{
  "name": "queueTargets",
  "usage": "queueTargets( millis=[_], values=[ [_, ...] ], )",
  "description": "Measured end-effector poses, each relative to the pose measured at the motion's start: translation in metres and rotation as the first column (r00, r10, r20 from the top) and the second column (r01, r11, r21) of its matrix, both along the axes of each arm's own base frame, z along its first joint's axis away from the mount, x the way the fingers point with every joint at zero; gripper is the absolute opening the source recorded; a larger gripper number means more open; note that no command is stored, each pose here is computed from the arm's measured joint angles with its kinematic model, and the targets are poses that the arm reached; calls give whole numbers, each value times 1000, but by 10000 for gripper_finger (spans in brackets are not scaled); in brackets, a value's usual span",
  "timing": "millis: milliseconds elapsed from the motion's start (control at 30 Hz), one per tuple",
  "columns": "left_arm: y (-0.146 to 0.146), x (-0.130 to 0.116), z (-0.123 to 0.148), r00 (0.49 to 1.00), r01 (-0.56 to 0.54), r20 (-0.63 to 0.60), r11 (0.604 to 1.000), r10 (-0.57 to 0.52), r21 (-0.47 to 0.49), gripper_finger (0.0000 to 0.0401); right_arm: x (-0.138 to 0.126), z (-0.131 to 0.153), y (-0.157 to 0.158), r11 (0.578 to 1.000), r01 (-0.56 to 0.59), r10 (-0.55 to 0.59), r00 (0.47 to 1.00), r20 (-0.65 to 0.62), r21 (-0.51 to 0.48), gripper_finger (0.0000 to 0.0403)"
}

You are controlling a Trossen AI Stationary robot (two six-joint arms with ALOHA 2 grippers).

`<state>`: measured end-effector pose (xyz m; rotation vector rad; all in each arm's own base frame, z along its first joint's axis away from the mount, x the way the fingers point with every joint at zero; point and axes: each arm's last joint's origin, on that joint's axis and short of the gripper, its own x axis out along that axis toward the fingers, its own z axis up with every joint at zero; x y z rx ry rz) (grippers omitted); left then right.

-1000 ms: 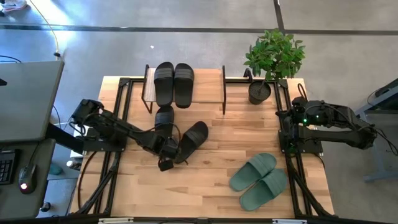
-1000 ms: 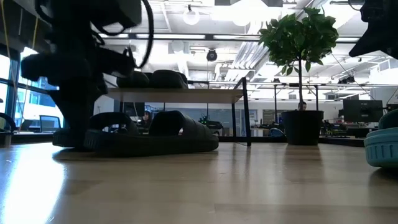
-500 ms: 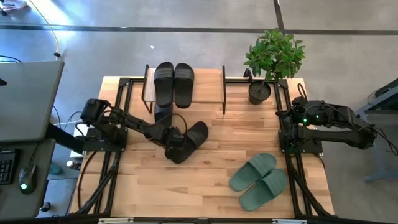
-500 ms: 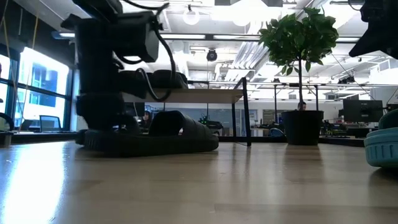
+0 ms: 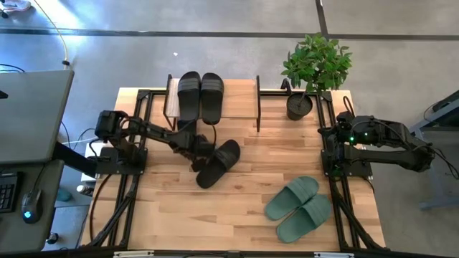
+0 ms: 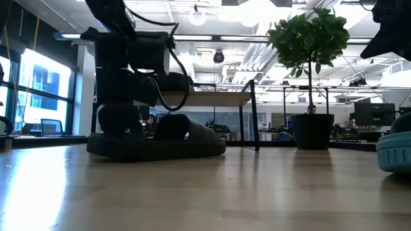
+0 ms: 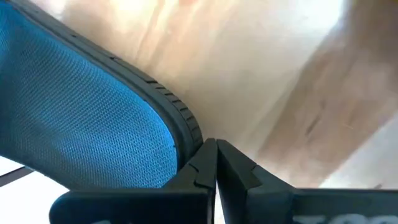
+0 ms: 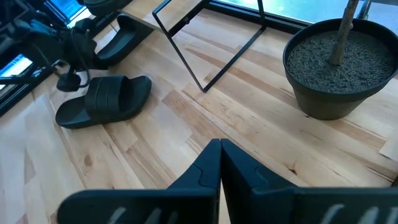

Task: Pick and place slides into the shelf
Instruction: Put the right black slide under the shelf

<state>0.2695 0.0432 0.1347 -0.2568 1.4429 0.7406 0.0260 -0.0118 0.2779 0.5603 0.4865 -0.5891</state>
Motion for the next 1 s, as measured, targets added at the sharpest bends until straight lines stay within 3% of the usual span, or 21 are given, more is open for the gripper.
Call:
queueTargets(
  millis=[567,1000],
  values=[
    [38,-13,1,988,-143,-48,989,144,24,0,0,0,0,1000,1,-1,1000,3,8,0],
    [34,-12,1,991,-119,-56,991,123,69,0,0,0,0,1000,1,-1,1000,3,8,0]
  ],
)
